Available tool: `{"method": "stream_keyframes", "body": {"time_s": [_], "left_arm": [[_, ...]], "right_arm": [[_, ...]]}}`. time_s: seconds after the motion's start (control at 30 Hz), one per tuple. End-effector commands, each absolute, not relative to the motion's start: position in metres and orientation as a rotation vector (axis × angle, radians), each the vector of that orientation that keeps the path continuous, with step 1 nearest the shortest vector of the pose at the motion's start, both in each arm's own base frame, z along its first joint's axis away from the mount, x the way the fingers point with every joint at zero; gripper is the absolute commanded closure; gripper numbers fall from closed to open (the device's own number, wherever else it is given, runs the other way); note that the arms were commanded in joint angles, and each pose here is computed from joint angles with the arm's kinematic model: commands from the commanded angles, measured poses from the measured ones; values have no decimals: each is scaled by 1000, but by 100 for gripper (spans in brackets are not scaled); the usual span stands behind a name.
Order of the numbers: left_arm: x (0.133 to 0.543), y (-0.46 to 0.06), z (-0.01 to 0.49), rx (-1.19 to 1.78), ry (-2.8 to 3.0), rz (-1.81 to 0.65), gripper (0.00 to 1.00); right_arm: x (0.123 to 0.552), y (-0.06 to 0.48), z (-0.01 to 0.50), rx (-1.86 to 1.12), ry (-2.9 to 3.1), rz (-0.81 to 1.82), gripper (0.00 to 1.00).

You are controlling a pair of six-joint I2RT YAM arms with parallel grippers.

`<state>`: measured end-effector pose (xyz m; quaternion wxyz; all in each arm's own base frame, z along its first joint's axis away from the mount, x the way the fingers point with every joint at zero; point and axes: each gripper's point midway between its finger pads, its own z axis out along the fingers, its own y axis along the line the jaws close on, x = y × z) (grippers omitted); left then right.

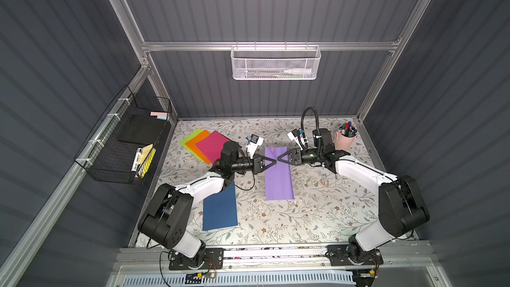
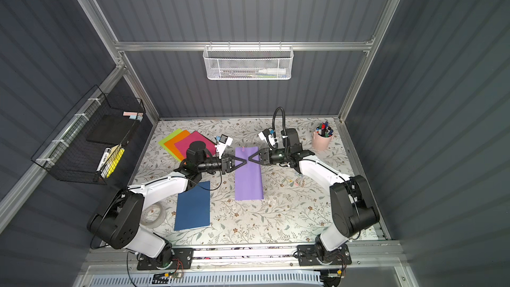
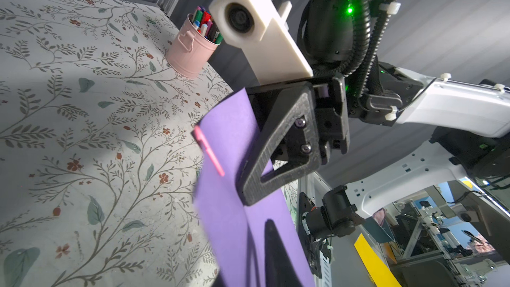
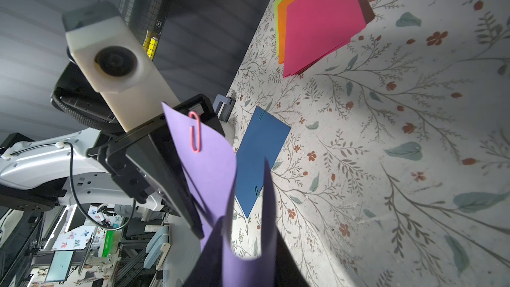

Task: Unclip the paperclips from the documents
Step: Pick up the document from the center of the board.

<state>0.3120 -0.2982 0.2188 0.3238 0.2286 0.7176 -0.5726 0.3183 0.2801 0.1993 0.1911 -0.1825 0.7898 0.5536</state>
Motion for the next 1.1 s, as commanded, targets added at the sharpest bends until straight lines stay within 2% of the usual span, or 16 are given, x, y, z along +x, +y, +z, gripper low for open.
{"method": "stream_keyframes", "body": {"time_s": [0.0, 0.1, 0.27, 0.4, 0.6, 0.77, 1.07], "left_arm": [[316, -297, 235, 605, 1844, -1469, 90], [319, -298, 233, 613, 1858, -1450, 100], [324, -297, 231, 687, 1884, -1352, 100], [324, -296, 232, 768, 1894, -1283, 100], [324, -297, 238, 870, 1872, -1221, 100], [314, -300, 236, 968, 1862, -1230, 100], [292, -308, 248, 1110, 1799, -1256, 100]], "right_arm": [[310, 281, 192, -539, 2230, 1565, 73], [304, 280, 188, -565, 2252, 1537, 69], [298, 264, 181, -639, 2306, 1365, 43], [299, 240, 193, -693, 2286, 1226, 33], [311, 214, 232, -718, 2161, 1110, 28], [315, 216, 265, -825, 1993, 1067, 27], [312, 236, 306, -980, 1738, 1224, 31]]}}
